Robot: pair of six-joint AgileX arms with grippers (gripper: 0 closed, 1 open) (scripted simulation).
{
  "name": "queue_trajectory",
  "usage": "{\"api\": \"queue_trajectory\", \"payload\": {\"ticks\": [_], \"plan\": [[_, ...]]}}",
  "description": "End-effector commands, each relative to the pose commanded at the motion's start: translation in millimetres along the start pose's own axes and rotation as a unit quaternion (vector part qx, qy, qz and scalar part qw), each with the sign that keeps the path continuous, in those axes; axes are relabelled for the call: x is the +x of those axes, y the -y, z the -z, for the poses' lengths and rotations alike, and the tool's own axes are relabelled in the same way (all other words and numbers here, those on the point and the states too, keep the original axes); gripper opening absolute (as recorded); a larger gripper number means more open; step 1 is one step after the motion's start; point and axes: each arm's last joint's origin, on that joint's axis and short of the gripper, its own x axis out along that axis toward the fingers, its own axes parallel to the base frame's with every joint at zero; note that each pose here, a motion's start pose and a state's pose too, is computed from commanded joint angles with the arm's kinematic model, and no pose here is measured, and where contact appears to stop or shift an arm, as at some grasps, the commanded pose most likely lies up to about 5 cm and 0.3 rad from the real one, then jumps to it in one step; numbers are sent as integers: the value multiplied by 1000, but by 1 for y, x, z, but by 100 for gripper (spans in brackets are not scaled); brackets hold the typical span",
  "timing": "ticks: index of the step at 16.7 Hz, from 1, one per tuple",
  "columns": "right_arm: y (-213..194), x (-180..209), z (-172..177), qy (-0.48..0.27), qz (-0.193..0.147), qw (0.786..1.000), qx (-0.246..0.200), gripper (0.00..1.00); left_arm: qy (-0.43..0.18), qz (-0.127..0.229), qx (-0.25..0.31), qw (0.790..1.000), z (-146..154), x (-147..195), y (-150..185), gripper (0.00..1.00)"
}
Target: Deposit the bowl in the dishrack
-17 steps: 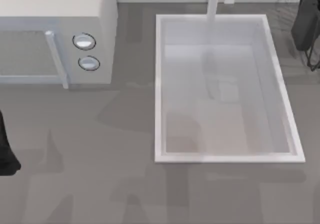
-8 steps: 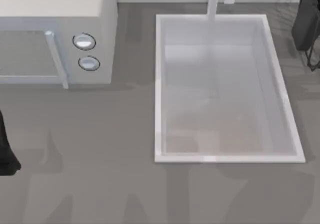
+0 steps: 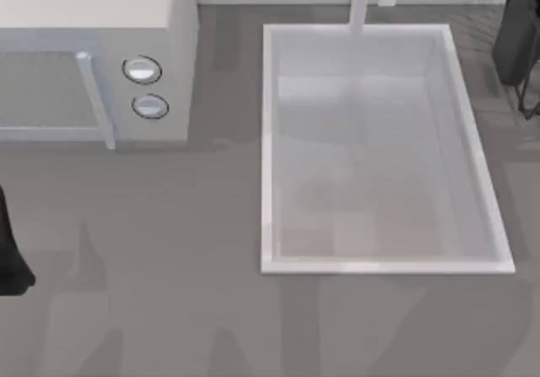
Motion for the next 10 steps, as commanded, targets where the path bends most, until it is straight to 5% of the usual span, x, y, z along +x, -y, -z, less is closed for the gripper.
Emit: {"api": "queue_trajectory", "payload": {"ticks": [10], "plan": [[0, 0, 0, 0, 0, 1000, 0, 83, 0, 0, 0, 1000, 0, 0, 0, 100]]}}
